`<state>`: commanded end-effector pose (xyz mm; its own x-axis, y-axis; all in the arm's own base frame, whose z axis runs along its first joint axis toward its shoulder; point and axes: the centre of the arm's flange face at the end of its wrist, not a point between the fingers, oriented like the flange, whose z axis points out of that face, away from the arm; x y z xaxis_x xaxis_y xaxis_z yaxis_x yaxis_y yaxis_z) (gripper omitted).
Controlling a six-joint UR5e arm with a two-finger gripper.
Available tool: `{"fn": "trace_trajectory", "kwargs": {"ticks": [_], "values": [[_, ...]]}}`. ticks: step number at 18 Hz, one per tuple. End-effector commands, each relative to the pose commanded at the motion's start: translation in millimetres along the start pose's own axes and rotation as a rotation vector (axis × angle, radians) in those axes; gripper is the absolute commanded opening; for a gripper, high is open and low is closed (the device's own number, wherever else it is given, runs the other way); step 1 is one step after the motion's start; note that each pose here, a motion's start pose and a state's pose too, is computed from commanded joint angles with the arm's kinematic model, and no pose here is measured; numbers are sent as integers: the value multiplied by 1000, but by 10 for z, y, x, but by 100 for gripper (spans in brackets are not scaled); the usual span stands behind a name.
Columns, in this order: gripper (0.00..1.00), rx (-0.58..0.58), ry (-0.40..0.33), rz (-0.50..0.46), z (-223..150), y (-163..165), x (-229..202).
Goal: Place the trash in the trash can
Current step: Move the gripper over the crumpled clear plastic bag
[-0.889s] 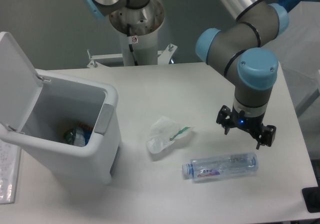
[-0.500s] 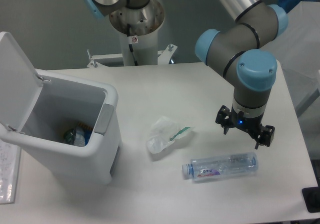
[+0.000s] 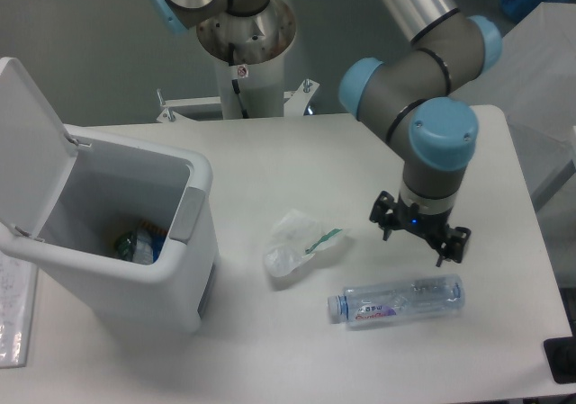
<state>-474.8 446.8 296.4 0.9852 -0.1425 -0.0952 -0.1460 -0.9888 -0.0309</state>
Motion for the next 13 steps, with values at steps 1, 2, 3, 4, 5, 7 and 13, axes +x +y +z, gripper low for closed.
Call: {"fn": "trace_trajectory", "kwargs": {"ticks": [1,2,3,4,5,7,13], "values": [[100,-11,18,17,58,-36,173],[100,-19,38,31,124,-49,331],[100,-28,56,41,193,-51,458],[100,-34,68,52,239,-68,550],[100,-37,72,64,242,-119,628],[100,-48,95,84,328,-205,779],[100,-73,154,107,683,-282,979]]}}
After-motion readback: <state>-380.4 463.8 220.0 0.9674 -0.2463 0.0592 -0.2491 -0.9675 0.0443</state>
